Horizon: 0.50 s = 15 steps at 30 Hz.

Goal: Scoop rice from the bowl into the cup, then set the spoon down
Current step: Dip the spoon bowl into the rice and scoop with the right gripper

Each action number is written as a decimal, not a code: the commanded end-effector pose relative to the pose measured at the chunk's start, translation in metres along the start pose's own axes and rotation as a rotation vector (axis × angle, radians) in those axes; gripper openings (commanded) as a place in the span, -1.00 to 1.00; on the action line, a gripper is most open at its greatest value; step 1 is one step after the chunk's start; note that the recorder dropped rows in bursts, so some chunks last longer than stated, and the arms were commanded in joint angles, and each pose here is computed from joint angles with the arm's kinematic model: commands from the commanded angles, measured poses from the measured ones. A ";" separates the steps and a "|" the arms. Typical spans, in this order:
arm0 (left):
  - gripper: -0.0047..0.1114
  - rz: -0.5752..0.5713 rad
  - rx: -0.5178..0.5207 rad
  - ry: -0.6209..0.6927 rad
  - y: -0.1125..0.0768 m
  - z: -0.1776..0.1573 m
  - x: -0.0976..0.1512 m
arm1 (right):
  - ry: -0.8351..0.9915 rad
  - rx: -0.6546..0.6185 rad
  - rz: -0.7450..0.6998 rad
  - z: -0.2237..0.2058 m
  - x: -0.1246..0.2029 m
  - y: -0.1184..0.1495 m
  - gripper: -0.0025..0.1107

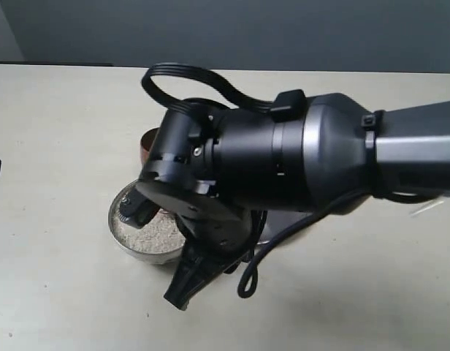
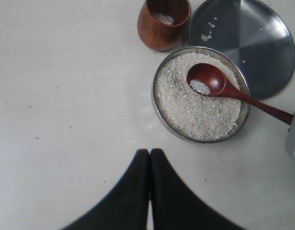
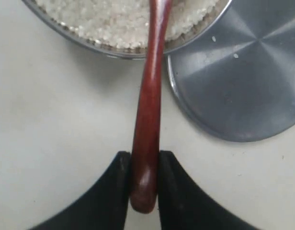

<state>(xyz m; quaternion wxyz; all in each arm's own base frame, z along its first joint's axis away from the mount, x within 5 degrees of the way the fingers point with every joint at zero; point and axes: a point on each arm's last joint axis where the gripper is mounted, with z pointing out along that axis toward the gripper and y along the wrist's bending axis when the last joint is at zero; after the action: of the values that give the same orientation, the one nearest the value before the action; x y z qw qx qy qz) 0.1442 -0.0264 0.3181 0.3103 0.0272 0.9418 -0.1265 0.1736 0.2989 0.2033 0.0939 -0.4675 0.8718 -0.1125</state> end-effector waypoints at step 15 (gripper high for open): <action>-0.91 -0.003 0.000 -0.005 0.000 0.000 0.000 | 0.050 0.205 -0.131 -0.006 0.004 -0.021 -0.97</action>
<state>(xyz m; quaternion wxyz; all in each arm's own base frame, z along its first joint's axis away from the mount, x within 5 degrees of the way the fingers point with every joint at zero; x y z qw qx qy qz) 0.1442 -0.0264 0.3181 0.3103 0.0272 0.9418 -0.1265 0.1845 0.2868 0.2129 0.1163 -0.4965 0.8358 -0.2034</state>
